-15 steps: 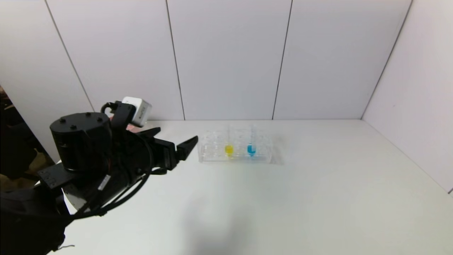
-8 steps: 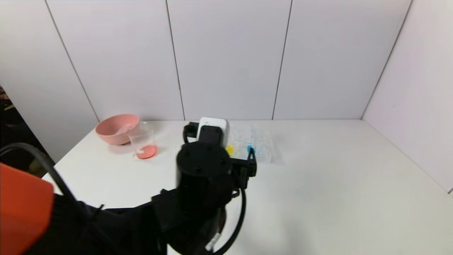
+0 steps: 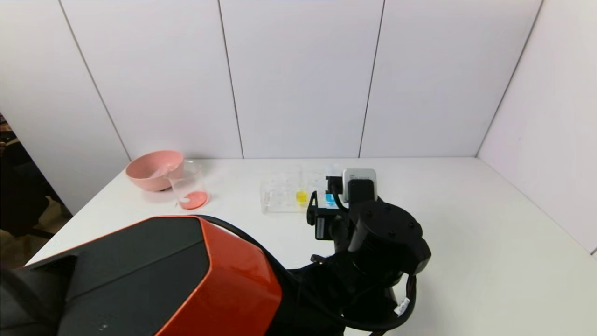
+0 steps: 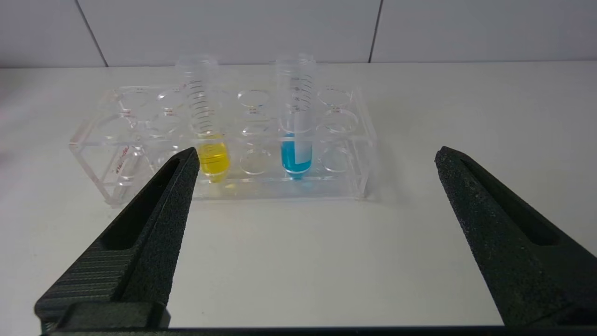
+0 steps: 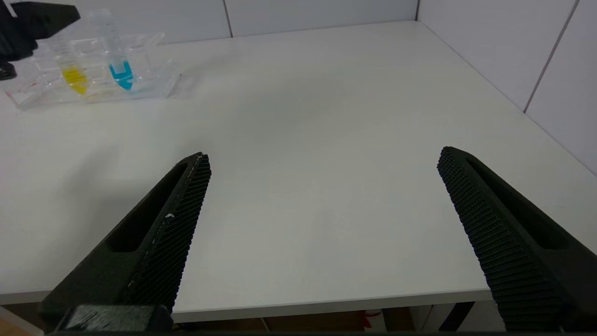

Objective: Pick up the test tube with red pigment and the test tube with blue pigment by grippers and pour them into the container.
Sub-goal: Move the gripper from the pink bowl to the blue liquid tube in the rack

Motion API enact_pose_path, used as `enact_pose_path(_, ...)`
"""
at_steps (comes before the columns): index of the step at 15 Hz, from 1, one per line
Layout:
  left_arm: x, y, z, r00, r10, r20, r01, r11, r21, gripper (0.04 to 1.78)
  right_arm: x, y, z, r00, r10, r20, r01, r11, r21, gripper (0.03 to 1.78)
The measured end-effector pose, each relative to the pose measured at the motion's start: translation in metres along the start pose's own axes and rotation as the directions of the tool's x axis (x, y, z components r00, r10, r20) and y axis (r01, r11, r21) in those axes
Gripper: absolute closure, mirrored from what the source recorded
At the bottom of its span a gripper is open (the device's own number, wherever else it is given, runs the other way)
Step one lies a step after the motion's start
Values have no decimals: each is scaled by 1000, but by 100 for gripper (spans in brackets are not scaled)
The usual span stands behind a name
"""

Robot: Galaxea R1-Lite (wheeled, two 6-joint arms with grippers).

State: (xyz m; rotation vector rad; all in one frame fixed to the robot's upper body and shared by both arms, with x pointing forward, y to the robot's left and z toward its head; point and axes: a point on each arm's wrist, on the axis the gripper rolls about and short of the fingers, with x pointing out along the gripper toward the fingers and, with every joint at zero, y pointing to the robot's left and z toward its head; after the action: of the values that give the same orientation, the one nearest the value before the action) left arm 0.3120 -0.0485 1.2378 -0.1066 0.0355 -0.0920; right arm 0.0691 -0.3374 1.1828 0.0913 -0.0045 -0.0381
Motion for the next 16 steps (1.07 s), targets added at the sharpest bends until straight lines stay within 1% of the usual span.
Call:
enact_pose_path(4,13,-9,-13,1000,9,-3,-9,1000,12,6,0,0,0,1000,0,0,0,1000,0,4)
enact_pose_path(7,32,-7,-16,1000,28,-9,-28,999,24,6,0,0,0,1000,0,0,0,1000,0,4)
enact_pose_path(10,56,-1,-21,1000,-6,-23,6,1000,29,6,0,0,0,1000,0,0,0,1000,0,4)
enact_pose_path(11,63,1,-24,999,-1,-32,2,999,39,6,0,0,0,1000,0,0,0,1000,0,4)
enact_pose_path(16,98,-2,-21,1000,20,-19,-20,1000,24,6,0,0,0,1000,0,0,0,1000,0,4)
